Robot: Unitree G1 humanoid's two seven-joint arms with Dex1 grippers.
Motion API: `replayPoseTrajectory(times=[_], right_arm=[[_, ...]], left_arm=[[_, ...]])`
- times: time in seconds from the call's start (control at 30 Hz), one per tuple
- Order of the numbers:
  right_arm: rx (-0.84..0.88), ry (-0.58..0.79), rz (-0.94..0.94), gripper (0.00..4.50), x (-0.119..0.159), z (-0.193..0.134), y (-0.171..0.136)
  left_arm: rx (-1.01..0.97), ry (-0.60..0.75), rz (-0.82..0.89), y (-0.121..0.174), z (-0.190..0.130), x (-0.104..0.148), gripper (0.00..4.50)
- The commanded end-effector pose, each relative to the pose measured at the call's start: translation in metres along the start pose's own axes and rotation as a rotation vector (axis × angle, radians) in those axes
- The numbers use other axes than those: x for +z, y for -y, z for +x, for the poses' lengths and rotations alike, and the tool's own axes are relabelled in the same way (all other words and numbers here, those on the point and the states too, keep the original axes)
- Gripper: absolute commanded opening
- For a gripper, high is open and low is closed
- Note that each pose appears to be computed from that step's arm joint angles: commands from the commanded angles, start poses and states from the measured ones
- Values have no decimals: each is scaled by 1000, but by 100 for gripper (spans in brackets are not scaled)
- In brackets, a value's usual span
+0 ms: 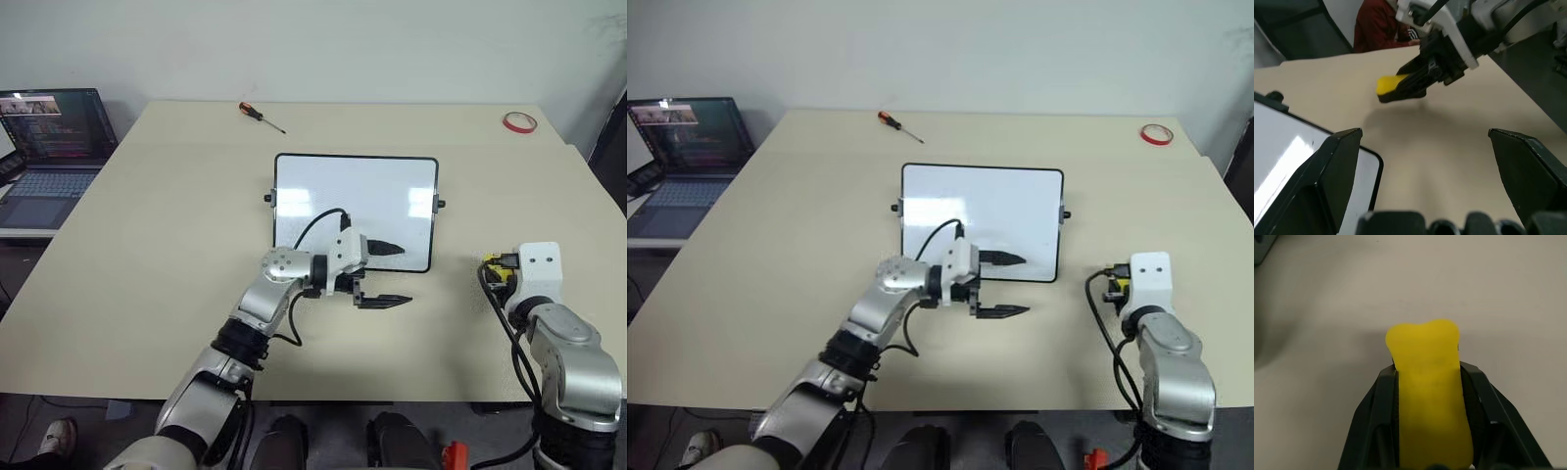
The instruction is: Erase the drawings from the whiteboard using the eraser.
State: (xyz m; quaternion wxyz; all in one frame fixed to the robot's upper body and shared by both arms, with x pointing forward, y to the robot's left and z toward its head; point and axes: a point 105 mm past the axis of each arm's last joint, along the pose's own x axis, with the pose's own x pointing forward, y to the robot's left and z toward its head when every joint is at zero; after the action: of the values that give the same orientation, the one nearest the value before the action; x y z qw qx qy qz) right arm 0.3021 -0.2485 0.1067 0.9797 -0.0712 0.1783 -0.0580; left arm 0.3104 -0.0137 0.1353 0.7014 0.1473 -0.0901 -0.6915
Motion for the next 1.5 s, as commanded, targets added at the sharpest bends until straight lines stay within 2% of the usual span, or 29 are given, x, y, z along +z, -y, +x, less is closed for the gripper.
replayPoseTrajectory(times=[0.03, 0.5, 0.57, 0.63, 0.8, 0.83, 1.03, 1.17, 1.37, 1.5], right_arm=[[7, 28, 20, 128, 7, 3, 3], [56, -27, 32, 128, -8, 16, -5], [47, -37, 36, 201, -11, 16, -4], [43, -39, 36, 253, -12, 17, -3], [39, -36, 35, 431, -11, 17, -1], [37, -34, 33, 442, -10, 17, -1], [28, -2, 44, 442, 1, 14, 1], [50, 42, 47, 442, 15, 8, -5], [52, 160, 58, 442, 39, -8, -14], [79, 183, 52, 442, 41, -15, -26]], left_arm=[[-8, 15, 43, -1, 4, 7, 450], [23, -4, 44, 1, -4, 6, 450], [25, -6, 45, 2, -5, 6, 450], [26, -9, 45, 2, -5, 6, 450], [28, -14, 44, 1, -6, 5, 450], [27, -14, 44, 1, -5, 5, 450], [37, -16, 50, -1, -7, 7, 450], [116, -32, 59, -9, -17, 8, 450], [424, -25, 14, -32, -51, 10, 450], [585, -20, -32, -37, -70, 10, 450]])
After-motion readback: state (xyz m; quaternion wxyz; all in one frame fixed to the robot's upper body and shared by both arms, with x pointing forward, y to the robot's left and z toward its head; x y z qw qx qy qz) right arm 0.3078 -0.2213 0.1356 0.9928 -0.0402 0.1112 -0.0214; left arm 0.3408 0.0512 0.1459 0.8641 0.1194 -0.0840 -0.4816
